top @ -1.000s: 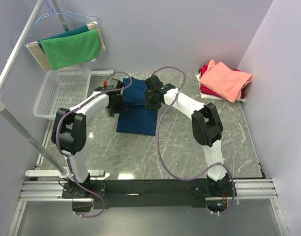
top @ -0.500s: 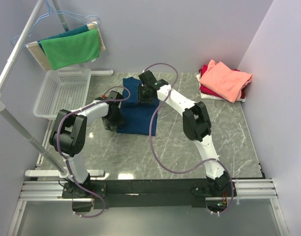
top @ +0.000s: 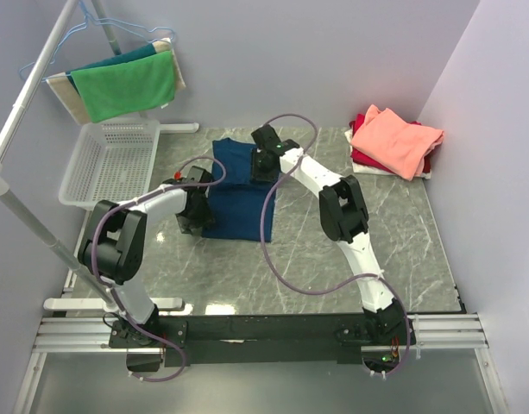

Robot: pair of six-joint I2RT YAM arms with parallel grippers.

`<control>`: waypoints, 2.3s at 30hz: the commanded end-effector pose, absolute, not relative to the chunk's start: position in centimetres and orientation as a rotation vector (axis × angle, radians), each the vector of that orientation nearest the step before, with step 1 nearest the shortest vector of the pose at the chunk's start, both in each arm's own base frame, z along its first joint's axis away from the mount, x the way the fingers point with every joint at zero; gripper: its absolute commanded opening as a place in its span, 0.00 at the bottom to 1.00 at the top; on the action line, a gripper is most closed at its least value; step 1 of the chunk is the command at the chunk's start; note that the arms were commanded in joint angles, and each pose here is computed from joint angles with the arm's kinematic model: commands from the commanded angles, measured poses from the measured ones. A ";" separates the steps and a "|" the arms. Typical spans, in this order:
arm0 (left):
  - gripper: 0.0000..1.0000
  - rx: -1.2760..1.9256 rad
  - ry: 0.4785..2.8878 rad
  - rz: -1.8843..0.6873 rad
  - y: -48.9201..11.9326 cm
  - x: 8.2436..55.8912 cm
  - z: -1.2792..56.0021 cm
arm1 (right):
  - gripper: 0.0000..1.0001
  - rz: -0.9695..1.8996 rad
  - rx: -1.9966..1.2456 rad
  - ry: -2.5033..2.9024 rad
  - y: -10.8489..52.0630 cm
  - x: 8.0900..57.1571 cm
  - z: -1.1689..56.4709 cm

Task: Fold and stack the t-shirts
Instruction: Fold the tshirt

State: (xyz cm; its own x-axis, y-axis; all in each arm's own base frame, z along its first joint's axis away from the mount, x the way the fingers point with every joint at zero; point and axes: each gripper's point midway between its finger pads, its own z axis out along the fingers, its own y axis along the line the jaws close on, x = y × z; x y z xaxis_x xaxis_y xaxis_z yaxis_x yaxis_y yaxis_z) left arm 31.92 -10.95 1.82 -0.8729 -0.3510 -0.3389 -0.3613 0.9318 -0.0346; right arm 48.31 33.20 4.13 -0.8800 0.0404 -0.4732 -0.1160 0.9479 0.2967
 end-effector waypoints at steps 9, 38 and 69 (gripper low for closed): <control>0.59 -0.467 2.853 0.135 -9.9 26.5 1.7 | 0.43 0.408 0.089 2.447 27.9 54.3 9.6; 0.60 -0.590 2.589 -0.587 -14.4 26.6 2.3 | 0.60 0.796 -0.080 2.615 27.3 29.5 6.5; 0.46 -0.716 2.560 -0.394 -12.2 28.5 1.9 | 0.51 0.866 -0.153 2.744 30.9 25.7 1.9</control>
State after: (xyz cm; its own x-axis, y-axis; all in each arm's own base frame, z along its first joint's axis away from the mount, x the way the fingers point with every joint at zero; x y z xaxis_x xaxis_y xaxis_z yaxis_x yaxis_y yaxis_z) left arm 27.94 -11.72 2.37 -0.7553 -0.5502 -0.3561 -0.4255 0.8250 -0.3719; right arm 26.43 30.33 2.77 -0.9546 -0.0127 -0.2977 -0.1804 0.8199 0.5434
